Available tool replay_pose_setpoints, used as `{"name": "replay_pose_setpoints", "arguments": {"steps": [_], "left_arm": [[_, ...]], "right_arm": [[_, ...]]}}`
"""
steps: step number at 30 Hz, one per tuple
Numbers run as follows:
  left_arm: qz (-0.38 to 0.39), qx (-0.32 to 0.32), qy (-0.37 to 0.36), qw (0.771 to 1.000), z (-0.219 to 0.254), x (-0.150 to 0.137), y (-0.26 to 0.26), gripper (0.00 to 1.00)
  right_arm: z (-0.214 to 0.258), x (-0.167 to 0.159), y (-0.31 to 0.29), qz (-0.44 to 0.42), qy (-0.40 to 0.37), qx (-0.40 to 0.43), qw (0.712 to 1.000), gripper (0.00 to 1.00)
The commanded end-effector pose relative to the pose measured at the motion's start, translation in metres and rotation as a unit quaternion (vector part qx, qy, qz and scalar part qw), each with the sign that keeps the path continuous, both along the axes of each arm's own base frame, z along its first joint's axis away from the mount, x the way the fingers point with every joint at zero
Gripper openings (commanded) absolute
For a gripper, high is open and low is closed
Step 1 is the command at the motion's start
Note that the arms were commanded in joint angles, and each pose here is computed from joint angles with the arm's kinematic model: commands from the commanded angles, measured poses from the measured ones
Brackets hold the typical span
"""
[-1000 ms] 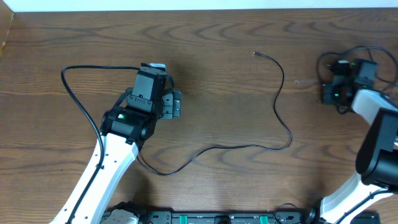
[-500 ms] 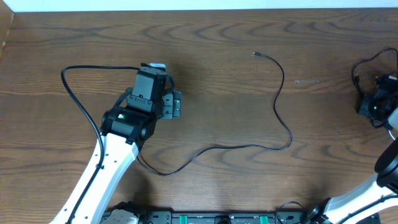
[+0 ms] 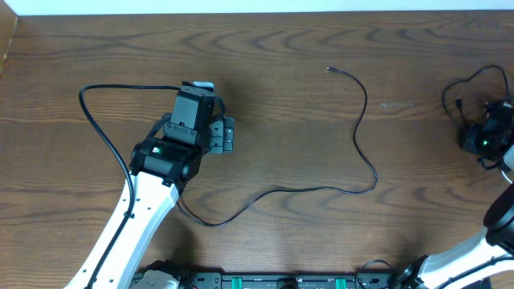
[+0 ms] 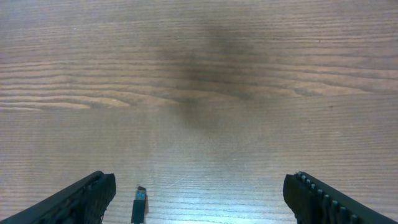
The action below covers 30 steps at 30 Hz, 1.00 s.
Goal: Untangle cables
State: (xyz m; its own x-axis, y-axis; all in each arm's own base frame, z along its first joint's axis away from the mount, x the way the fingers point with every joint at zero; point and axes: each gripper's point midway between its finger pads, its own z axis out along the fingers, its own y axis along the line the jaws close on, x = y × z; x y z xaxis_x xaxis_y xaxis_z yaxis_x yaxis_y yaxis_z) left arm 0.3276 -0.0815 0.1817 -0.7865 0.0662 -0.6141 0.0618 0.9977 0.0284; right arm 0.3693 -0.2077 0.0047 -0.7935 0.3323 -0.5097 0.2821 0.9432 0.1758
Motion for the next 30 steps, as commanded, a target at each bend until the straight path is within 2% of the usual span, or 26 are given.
{"name": "replay_pose_setpoints", "arguments": {"steps": [1,2,3,9,14,19,30], "left_arm": [[0.011,-0.003,-0.007,1.000,0.006,0.003,0.002,0.91],[0.011,-0.003,-0.007,1.000,0.006,0.003,0.002,0.91],[0.011,-0.003,-0.007,1.000,0.006,0.003,0.002,0.91],[0.011,-0.003,-0.007,1.000,0.006,0.003,0.002,0.91],[0.011,-0.004,-0.008,1.000,0.006,0.003,0.002,0.91],[0.011,-0.003,-0.007,1.000,0.006,0.003,0.002,0.91],[0.011,-0.003,-0.007,1.000,0.006,0.003,0.002,0.91]], "right_arm": [[0.042,0.002,0.011,0.012,-0.048,0.007,0.999,0.54],[0.058,0.004,0.013,0.018,-0.065,0.002,0.998,0.81],[0.072,0.006,0.016,0.022,-0.078,-0.003,0.997,0.99],[0.144,0.009,0.039,0.049,-0.143,-0.044,0.988,0.99],[0.166,0.008,0.089,0.107,-0.164,0.002,0.981,0.99],[0.165,0.007,0.152,0.190,-0.167,0.094,0.963,0.99],[0.116,-0.006,0.241,0.280,-0.058,0.158,0.945,0.99]]}}
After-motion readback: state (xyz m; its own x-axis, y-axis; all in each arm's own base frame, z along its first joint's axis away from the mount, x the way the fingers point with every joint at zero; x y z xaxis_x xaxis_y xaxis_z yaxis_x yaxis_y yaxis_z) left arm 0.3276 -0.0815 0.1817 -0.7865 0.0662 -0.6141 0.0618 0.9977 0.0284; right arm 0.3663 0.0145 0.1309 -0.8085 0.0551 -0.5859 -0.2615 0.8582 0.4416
